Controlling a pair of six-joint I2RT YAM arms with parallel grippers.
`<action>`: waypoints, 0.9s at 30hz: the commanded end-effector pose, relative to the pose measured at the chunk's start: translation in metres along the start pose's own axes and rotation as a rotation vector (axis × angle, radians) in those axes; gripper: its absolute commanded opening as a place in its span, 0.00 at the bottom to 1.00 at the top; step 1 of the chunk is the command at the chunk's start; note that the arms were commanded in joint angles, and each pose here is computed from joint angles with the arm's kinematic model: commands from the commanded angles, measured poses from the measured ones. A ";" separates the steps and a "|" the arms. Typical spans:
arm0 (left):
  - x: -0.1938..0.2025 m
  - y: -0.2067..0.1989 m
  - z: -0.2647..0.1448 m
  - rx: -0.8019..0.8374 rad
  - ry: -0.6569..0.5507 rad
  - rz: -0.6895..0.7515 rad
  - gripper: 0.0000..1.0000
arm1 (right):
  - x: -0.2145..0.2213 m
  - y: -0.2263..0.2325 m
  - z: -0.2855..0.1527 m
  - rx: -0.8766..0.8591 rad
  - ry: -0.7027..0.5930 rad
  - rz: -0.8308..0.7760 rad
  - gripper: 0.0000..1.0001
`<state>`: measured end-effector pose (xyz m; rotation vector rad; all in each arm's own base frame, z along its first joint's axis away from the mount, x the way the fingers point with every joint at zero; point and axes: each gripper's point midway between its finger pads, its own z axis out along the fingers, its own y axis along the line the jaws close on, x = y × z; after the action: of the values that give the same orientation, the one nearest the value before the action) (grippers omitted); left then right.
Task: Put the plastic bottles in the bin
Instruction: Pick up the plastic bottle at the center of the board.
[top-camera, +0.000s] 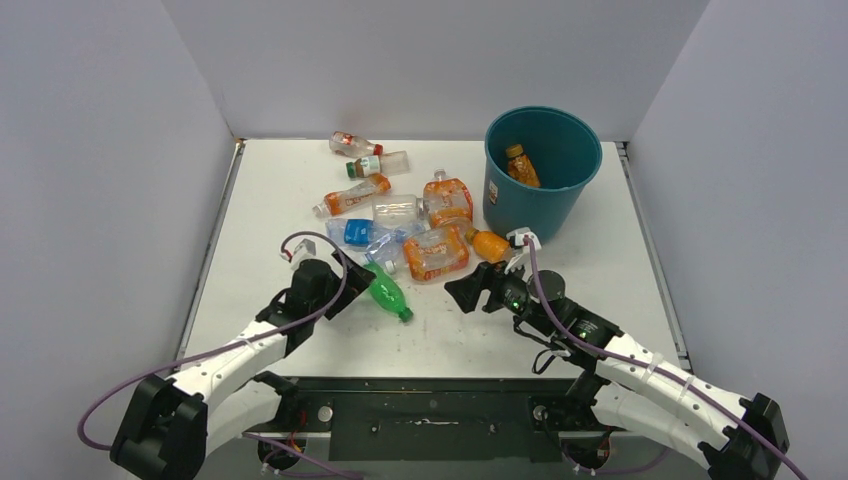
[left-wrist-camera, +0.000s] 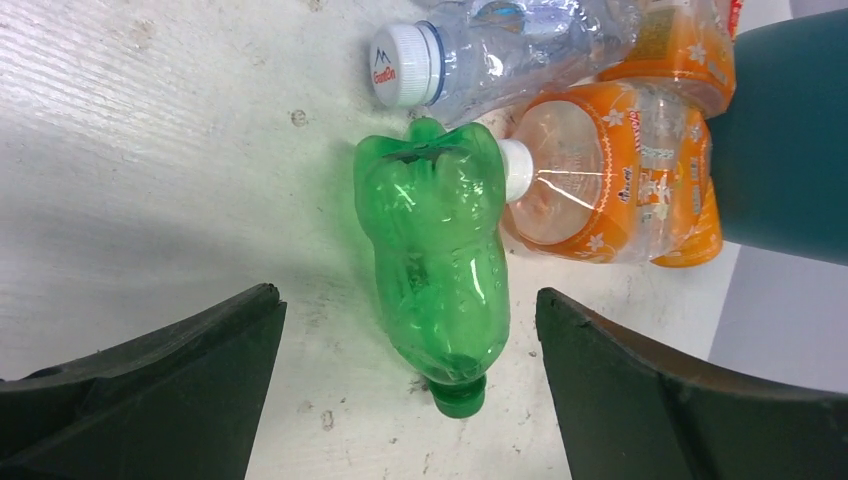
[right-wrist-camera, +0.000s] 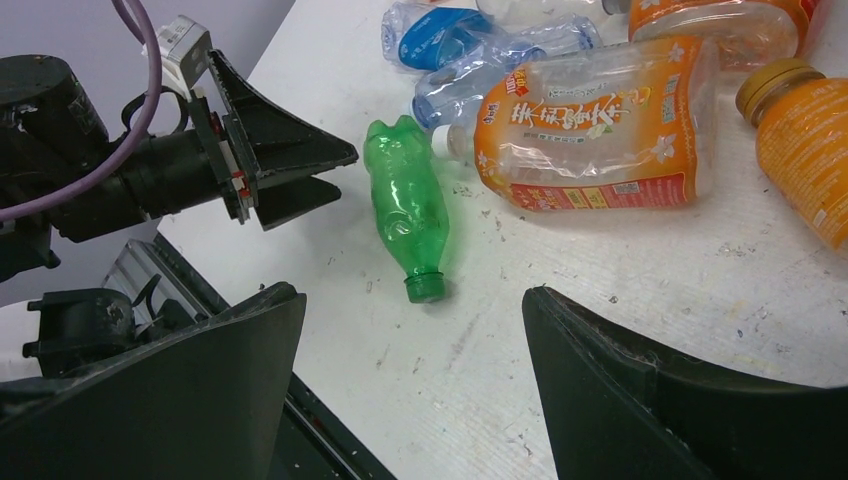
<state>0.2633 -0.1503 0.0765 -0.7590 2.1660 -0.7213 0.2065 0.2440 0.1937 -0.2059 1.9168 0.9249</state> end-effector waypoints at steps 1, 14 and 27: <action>-0.007 -0.006 0.007 -0.020 -0.005 0.063 0.97 | -0.012 0.007 -0.001 -0.012 -0.050 0.011 0.82; 0.010 -0.019 0.030 -0.080 0.034 0.176 0.99 | 0.001 0.004 -0.004 -0.013 -0.030 0.014 0.82; 0.025 -0.019 0.042 -0.045 0.059 0.157 0.64 | 0.003 -0.001 -0.011 0.008 -0.040 0.019 0.82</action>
<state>0.2810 -0.1853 0.0462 -0.6131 2.3173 -0.5811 0.1978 0.2384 0.1852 -0.1866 1.9175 0.9214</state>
